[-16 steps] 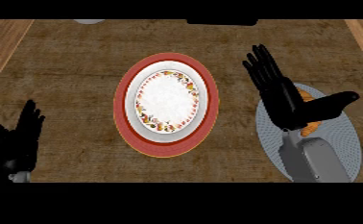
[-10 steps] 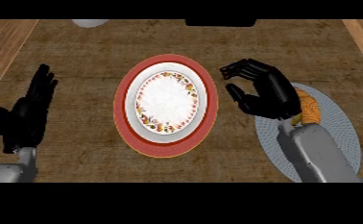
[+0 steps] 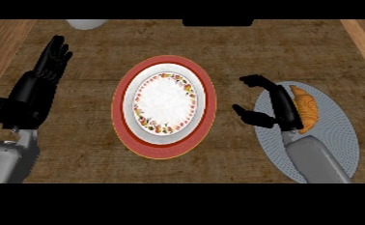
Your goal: Pick the croissant from the placemat and place it in the plate
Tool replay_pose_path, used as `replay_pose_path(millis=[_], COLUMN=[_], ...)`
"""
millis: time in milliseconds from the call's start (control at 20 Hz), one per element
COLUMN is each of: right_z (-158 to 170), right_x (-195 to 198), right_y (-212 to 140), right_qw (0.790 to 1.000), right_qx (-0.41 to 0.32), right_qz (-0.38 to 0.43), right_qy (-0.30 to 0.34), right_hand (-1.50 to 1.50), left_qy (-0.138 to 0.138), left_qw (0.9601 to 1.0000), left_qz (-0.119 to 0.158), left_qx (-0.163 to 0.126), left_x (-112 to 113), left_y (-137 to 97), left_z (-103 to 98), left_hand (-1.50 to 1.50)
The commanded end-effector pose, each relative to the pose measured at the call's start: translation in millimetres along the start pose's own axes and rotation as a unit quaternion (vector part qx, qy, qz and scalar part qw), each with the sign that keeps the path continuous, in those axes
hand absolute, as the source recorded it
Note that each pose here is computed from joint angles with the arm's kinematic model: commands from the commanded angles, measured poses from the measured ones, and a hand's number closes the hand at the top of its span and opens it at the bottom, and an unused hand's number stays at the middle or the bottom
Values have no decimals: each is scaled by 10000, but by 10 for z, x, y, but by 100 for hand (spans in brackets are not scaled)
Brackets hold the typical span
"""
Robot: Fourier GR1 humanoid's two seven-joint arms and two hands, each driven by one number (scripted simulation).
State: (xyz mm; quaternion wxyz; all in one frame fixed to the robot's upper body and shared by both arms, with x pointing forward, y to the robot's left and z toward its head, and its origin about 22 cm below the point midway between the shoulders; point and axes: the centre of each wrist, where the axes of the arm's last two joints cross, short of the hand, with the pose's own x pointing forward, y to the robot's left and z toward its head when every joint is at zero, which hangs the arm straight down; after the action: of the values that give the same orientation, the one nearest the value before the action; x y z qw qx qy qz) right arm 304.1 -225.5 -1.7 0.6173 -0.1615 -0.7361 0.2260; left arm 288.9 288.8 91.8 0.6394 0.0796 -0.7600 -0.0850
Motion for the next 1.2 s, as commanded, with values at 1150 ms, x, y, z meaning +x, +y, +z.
replay_pose_path(millis=[1150], right_z=[-213], right_x=[797], right_y=[-1087], right_qw=[8775], right_qx=[1404], right_qz=[3550], right_qy=[2904], right_hand=[-150], left_qy=[-33], left_qw=[9998], left_qz=[2], left_qx=[-177], left_x=[137], left_y=[29], left_z=[-103], left_hand=[0])
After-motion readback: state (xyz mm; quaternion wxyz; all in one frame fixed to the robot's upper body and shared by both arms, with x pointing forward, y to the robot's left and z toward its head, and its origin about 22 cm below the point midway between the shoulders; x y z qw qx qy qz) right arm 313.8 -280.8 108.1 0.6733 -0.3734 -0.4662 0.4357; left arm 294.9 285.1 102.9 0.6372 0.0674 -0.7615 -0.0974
